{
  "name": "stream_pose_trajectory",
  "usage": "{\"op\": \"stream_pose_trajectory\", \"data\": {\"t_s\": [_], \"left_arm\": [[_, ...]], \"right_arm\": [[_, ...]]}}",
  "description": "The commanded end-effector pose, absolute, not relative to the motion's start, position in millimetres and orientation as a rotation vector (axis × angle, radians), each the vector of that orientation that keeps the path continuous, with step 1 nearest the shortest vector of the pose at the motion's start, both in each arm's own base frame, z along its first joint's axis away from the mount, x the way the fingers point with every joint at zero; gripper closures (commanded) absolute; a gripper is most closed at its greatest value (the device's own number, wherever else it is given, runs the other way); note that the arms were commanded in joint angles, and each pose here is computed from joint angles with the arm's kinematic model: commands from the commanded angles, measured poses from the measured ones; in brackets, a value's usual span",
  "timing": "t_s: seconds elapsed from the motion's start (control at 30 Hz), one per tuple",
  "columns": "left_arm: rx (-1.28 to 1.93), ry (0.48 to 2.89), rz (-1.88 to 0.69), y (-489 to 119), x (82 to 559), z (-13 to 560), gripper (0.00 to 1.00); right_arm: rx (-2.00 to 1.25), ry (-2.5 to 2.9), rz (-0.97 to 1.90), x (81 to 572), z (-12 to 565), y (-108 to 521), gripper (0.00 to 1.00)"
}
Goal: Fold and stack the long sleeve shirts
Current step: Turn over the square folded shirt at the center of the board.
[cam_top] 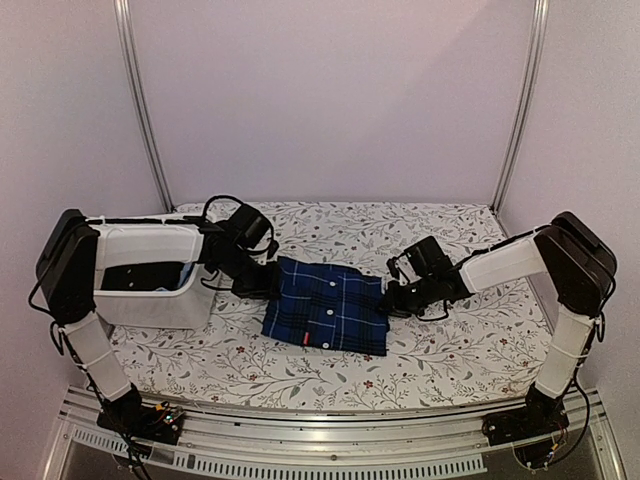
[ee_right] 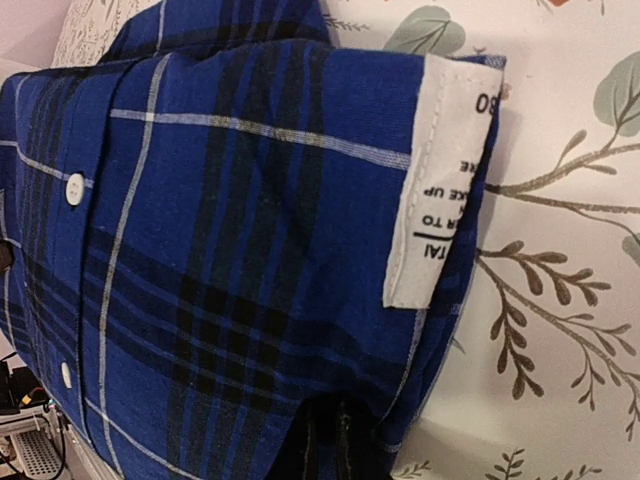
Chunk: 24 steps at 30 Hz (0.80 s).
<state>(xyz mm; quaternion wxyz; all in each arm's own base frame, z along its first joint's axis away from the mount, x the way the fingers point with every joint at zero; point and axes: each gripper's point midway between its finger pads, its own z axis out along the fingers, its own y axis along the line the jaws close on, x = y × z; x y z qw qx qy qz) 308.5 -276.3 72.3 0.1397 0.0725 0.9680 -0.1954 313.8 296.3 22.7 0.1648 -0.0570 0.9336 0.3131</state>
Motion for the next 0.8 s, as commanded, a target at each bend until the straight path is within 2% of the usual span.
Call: {"op": "stream_pose_trajectory", "data": {"t_s": [0.0, 0.33, 0.53, 0.77], "left_arm": [[0.223, 2.724, -0.615, -276, 320, 103, 1.00], [0.273, 2.565, -0.763, -298, 335, 174, 1.00], [0.310, 2.425, -0.925, -322, 346, 231, 1.00], [0.333, 2.354, -1.010, -340, 358, 257, 1.00]], "right_arm": [[-0.111, 2.660, 0.846, 321, 11, 300, 0.96], [-0.089, 2.655, 0.918, 320, -11, 344, 0.99], [-0.089, 2.610, 1.105, 333, -14, 401, 0.99], [-0.119, 2.525, 1.338, 351, -5, 475, 0.98]]}}
